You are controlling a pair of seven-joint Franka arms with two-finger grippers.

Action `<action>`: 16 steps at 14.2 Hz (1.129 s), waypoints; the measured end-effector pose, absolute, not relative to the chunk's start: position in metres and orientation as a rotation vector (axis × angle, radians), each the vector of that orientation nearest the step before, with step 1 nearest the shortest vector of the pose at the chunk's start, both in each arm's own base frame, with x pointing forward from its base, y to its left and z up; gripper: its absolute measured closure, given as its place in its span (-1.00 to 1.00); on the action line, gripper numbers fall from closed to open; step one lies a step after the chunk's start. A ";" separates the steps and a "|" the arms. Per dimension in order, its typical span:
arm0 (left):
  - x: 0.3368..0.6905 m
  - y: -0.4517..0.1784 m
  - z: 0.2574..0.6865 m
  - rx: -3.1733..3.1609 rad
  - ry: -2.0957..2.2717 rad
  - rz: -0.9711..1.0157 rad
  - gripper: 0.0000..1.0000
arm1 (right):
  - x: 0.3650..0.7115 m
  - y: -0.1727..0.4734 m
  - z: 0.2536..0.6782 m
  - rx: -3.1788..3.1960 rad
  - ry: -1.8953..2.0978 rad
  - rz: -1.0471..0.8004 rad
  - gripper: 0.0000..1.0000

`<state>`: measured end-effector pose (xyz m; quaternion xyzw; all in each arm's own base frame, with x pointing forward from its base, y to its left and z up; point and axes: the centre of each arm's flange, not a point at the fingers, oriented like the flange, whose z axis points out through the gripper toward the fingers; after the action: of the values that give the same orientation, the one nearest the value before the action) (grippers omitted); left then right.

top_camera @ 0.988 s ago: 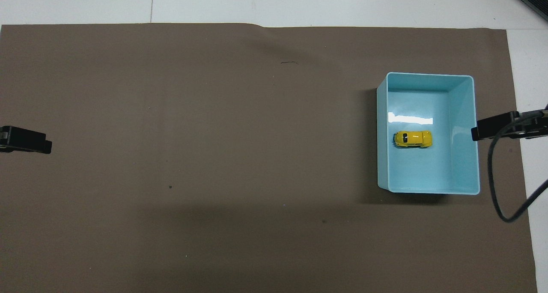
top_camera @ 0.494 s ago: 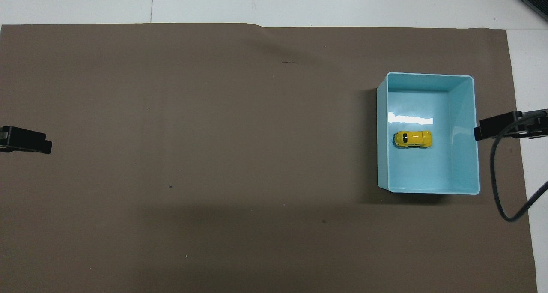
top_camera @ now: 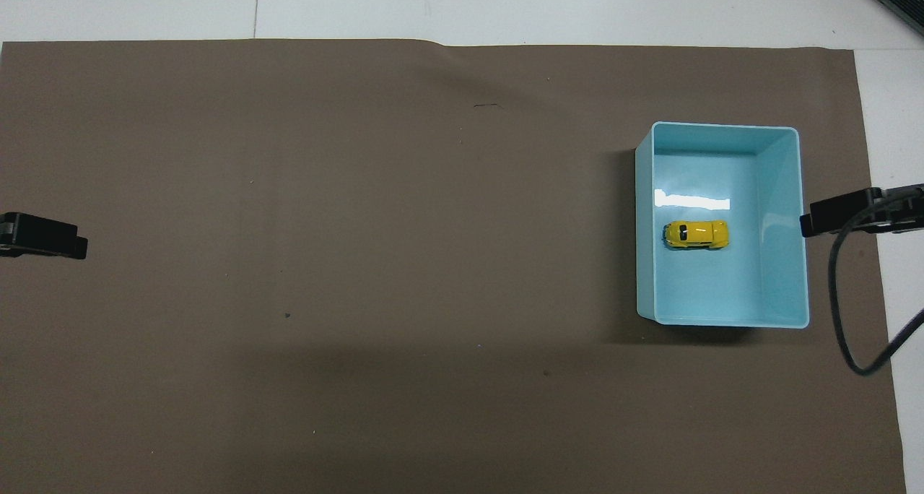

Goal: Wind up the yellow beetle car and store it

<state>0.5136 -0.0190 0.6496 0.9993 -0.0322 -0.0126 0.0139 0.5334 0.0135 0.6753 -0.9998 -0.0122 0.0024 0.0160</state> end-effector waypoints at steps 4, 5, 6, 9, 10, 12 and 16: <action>0.514 -0.019 0.650 3.112 -0.100 -0.039 -1.00 | 0.533 0.013 0.676 -3.109 -0.038 0.004 -1.00; 0.514 -0.019 0.650 3.112 -0.100 -0.039 -1.00 | 0.533 0.013 0.677 -3.109 -0.038 0.003 -1.00; 0.514 -0.019 0.650 3.112 -0.100 -0.039 -1.00 | 0.533 0.013 0.677 -3.109 -0.038 0.002 -1.00; 0.514 -0.019 0.650 3.112 -0.100 -0.039 -1.00 | 0.533 0.013 0.677 -3.109 -0.038 0.001 -1.00; 0.514 -0.019 0.650 3.112 -0.100 -0.039 -1.00 | 0.533 0.013 0.677 -3.109 -0.038 0.001 -1.00; 0.514 -0.019 0.650 3.112 -0.100 -0.039 -1.00 | 0.533 0.014 0.677 -3.109 -0.039 0.001 -1.00; 0.514 -0.019 0.650 3.112 -0.100 -0.039 -1.00 | 0.532 0.014 0.679 -3.109 -0.039 -0.003 -1.00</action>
<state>0.5136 -0.0190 0.6496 0.9993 -0.0322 -0.0126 0.0139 0.5319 0.0136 0.6785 -0.9998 -0.0125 -0.0008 0.0162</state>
